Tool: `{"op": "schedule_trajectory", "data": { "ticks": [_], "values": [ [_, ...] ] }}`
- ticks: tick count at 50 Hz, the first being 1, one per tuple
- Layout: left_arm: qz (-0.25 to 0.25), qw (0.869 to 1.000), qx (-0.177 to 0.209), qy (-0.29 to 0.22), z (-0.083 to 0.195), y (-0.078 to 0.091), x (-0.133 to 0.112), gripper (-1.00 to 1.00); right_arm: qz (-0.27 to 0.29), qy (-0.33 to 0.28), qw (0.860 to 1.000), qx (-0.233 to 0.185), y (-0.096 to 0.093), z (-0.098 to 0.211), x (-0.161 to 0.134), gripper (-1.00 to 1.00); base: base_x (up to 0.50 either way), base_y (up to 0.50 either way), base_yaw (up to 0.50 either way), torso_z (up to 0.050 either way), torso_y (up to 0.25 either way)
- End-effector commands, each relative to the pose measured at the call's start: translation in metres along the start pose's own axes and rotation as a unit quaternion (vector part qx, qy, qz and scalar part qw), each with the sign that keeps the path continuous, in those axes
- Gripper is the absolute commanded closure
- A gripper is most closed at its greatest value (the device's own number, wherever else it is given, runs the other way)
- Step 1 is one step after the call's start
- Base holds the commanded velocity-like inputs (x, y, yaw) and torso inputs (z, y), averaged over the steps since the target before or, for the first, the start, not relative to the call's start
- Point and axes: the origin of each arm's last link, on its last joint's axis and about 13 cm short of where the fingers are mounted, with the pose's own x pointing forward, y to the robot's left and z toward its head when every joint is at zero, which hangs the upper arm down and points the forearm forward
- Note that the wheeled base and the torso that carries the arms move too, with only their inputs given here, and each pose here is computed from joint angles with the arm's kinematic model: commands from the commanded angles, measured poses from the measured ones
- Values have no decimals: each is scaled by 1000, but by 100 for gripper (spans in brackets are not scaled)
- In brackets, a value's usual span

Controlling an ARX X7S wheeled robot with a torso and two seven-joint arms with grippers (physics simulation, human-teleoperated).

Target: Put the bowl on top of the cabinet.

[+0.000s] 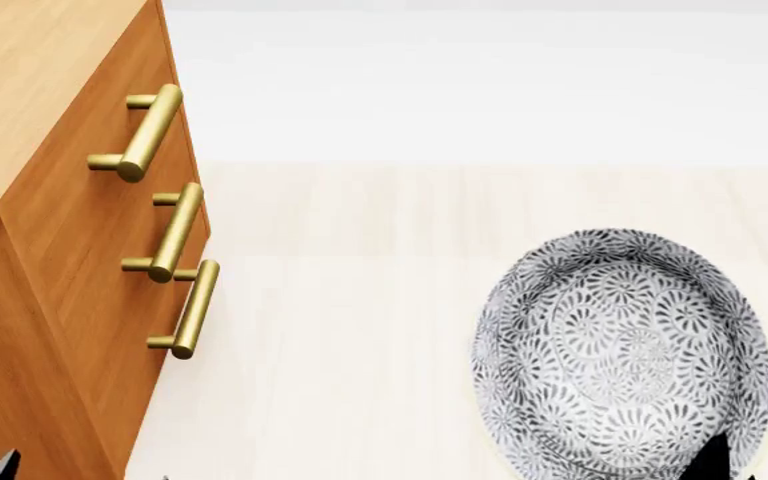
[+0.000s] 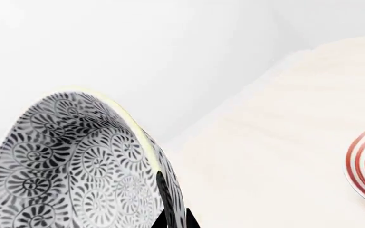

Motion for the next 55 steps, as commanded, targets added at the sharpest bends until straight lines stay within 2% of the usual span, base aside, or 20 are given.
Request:
{"op": "schedule_trajectory", "data": {
  "ticks": [1, 8, 12, 14, 16, 22, 26, 27, 29, 33, 35, 37, 38, 39, 40, 41, 43, 47, 51, 55],
  "values": [
    [-11, 1000, 20, -6, 18, -2, 4, -100, 29, -39, 998, -37, 16, 6, 0, 100, 0, 0, 0, 0, 0],
    [-37, 999, 30, -6, 29, -8, 14, -100, 75, -51, 995, -37, 19, 11, -5, 100, 0, 0, 0, 0, 0],
    [-60, 998, 26, -3, 37, -11, 18, -100, 76, -58, 995, -39, 20, 13, -3, 100, 0, 0, 0, 0, 0],
    [-73, 997, 11, -6, 42, -13, 21, -100, 86, -66, 993, -39, 20, 14, -3, 100, 0, 0, 0, 0, 0],
    [-77, 997, 17, -3, 44, -13, 24, -100, 86, -66, 993, -37, 20, 16, -2, 100, 0, 0, 0, 0, 0],
    [-104, 995, -1, -4, 58, -11, 31, -100, 89, -76, 992, -39, 21, 18, 3, 100, 0, 0, 0, 0, 2],
    [-108, 994, 7, -13, 66, -11, 34, -100, 89, -79, 992, -41, 23, 18, 6, 100, 0, 0, 0, 0, 0],
    [-118, 993, -12, -13, 69, -11, 35, -100, 93, -89, 991, -42, 24, 20, 6, 100, 0, 0, 0, 0, 0],
    [-89, 996, -4, -26, 74, -8, 38, -100, 97, -97, 990, -39, 26, 26, 5, 100, 0, 0, 0, 0, 0],
    [-101, 994, -4, -36, 83, -8, 41, -100, 108, -106, 987, -44, 30, 28, 4, 100, 0, 0, 0, 0, 0],
    [-107, 994, -16, -30, 88, -8, 42, -100, 116, -113, 986, -48, 33, 28, 3, 100, 0, 0, 0, 0, 0],
    [-106, 994, -9, -36, 92, -9, 43, -100, 119, -115, 985, -52, 35, 27, 5, 100, 0, 0, 0, 0, 0],
    [-130, 990, -33, -33, 97, -10, 45, -100, 125, -115, 984, -57, 38, 27, 7, 100, 0, 0, 0, 0, 0],
    [-144, 989, -31, -34, 98, -10, 47, -100, 129, -118, 983, -59, 39, 27, 7, 100, 0, 0, 0, 0, 0],
    [-142, 989, -31, -40, 99, -10, 48, -100, 133, -121, 982, -62, 40, 28, 7, 100, 0, 0, 0, 0, 0],
    [-129, 990, -50, -24, 101, -9, 50, -100, 137, -125, 980, -65, 42, 28, 6, 100, 0, 0, 0, 0, 0],
    [-140, 988, -60, -25, 106, -6, 53, -100, 146, -126, 979, -66, 43, 30, 4, 100, 0, 0, 0, 0, 5],
    [-138, 989, -41, -20, 108, -4, 55, -100, 156, -134, 976, -65, 44, 33, 1, 100, 0, 0, 0, 0, 0],
    [-176, 982, -48, -44, 111, -5, 52, -100, 176, -145, 971, -74, 47, 33, -2, 100, 0, 0, 0, 0, 0],
    [-186, 981, -44, -35, 114, -7, 55, -100, 189, -153, 967, -81, 50, 33, -6, 100, 0, 0, 0, 0, 0]
  ]
}}
